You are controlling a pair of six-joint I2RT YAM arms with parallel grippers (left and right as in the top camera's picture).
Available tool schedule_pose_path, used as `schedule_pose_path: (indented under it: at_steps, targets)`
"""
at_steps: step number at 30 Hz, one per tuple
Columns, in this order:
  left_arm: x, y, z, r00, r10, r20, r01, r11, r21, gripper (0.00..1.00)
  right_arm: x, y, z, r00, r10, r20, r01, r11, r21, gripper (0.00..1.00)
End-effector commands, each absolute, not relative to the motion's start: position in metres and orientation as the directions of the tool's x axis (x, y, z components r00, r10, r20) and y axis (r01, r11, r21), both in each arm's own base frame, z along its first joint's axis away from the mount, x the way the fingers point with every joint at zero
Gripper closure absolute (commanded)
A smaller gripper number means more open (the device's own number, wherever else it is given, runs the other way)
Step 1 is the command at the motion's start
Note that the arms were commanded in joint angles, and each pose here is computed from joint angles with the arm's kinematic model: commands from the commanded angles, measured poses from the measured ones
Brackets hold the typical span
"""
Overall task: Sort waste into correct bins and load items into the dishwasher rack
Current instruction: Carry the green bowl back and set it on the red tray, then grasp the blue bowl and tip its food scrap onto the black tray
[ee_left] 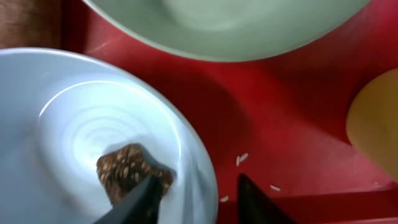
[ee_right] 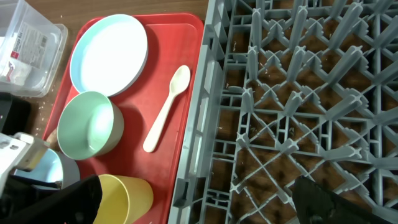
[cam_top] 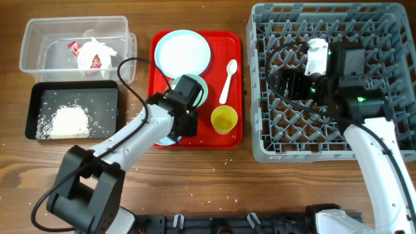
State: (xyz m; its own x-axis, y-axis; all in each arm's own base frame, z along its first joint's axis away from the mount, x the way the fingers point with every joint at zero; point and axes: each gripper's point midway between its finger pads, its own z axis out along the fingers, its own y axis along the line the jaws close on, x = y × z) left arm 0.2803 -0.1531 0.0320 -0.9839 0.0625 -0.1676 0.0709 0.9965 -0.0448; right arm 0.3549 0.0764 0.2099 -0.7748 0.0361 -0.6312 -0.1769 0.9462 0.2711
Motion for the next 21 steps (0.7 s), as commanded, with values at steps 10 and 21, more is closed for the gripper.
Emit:
schedule_pose_path:
  at_steps: [10, 21]
  targets:
    - [0.281, -0.148, 0.025, -0.983, 0.046, -0.176, 0.054, 0.998, -0.044, 0.96, 0.359, 0.079, 0.217, -0.768, 0.038, -0.639, -0.188, 0.941, 0.282, 0.00]
    - [0.340, -0.106, 0.164, -0.931, -0.207, -0.300, -0.055, 0.893, -0.446, 0.96, 0.362, 0.080, 0.219, -0.759, 0.040, -0.650, -0.191, 0.941, 0.280, 0.00]
